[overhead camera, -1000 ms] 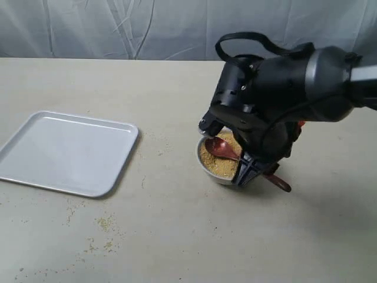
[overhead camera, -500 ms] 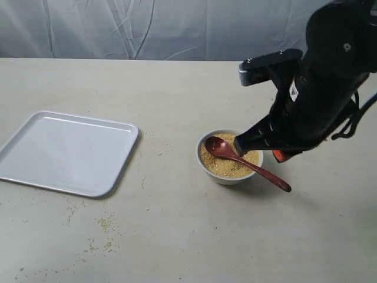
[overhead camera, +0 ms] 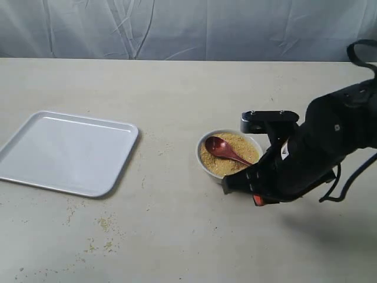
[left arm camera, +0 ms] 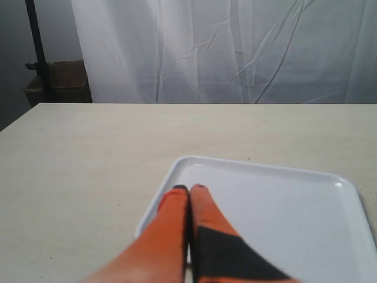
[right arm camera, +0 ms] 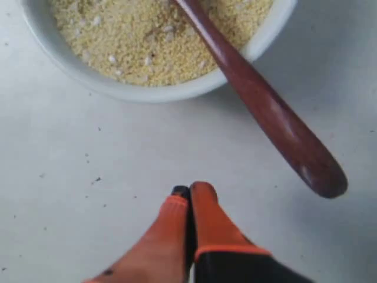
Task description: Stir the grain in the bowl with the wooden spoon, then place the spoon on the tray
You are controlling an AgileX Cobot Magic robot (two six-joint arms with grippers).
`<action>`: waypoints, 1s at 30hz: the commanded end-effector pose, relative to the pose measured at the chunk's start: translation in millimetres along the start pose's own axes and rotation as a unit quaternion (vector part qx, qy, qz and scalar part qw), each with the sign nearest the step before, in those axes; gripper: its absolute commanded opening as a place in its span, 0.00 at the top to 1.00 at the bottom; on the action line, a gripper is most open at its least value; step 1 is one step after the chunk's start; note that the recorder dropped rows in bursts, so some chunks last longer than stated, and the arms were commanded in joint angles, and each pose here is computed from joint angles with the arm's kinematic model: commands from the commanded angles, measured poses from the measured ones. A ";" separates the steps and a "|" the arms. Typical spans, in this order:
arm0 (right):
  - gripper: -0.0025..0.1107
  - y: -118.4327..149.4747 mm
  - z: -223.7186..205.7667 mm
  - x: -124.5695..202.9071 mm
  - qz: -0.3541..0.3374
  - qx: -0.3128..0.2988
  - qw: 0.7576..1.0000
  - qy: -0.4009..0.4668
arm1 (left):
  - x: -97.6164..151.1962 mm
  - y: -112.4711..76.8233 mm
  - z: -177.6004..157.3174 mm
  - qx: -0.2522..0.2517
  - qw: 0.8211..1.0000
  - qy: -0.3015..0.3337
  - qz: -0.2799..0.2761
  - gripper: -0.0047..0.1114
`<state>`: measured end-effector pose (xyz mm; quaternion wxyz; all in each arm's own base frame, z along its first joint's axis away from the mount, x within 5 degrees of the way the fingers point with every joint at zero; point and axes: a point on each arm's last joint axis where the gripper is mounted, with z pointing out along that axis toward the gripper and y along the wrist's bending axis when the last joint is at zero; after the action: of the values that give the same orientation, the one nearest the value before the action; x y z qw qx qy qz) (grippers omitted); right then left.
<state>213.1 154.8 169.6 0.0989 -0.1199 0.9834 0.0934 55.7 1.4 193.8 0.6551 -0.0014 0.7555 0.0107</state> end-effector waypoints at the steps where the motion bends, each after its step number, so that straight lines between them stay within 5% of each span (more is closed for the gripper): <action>1: 0.98 -5.2 20.7 -4.5 -0.011 0.016 1.000 0.001 | 0.3 -0.1 0.0 0.000 1.000 -0.006 -0.003 0.96; 16: 0.98 -37.3 26.4 -25.4 0.033 0.051 0.996 -0.063 | 0.3 -0.1 0.0 0.000 1.000 -0.006 -0.003 0.96; 30: 0.98 -34.8 23.3 -40.7 -0.033 0.045 0.988 -0.143 | 0.4 -0.1 0.0 0.000 1.000 -0.006 -0.002 0.96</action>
<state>262.0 136.4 149.0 0.2308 -0.1173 0.9637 0.0646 55.7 1.4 193.8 0.6551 -0.0014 0.7555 0.0107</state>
